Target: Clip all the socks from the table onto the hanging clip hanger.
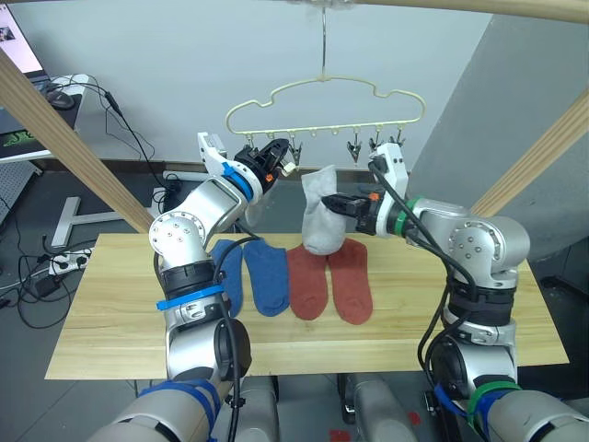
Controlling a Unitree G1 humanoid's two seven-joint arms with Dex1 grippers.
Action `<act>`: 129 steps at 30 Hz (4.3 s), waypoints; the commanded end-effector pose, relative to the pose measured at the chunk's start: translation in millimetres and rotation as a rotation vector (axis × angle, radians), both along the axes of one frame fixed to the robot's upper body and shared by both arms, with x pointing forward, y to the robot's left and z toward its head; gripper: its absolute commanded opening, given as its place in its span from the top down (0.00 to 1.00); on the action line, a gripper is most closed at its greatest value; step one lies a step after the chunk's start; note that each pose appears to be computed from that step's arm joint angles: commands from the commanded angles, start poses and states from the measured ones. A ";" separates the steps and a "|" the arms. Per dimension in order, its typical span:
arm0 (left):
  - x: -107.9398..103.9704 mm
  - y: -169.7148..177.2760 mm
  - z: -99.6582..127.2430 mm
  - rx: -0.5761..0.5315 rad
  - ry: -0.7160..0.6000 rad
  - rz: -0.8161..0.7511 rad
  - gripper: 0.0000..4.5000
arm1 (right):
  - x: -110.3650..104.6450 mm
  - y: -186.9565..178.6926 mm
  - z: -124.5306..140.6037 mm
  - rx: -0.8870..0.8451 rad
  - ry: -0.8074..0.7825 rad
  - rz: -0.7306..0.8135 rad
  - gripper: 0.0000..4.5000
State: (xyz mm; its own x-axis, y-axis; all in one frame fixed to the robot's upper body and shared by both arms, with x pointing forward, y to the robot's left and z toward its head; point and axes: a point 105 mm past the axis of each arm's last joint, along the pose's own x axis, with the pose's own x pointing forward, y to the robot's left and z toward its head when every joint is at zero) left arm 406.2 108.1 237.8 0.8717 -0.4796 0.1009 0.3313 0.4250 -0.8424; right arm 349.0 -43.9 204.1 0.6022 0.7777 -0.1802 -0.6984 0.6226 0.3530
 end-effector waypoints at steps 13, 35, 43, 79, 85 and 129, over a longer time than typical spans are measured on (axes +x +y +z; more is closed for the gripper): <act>-2.8 -1.5 5.7 -0.023 -0.007 -0.010 0.93 | 6.1 19.8 19.5 0.029 -0.063 0.054 0.98; -0.9 -2.4 2.1 -0.015 0.000 -0.005 0.93 | 6.9 12.3 25.2 0.012 -0.079 0.048 0.98; -1.4 -1.8 1.7 -0.014 0.000 0.001 0.93 | 8.2 21.4 29.0 0.020 -0.088 0.070 0.98; -1.0 -4.4 -1.0 0.000 -0.003 -0.007 0.93 | 9.8 32.1 51.0 0.079 -0.124 0.093 0.98; -2.2 -5.8 1.1 -0.019 -0.013 -0.015 0.77 | 10.5 31.9 51.3 0.076 -0.127 0.093 0.99; -11.2 -8.8 -7.3 0.214 -0.108 -0.061 0.46 | -16.1 -6.0 35.5 0.055 -0.082 -0.008 0.99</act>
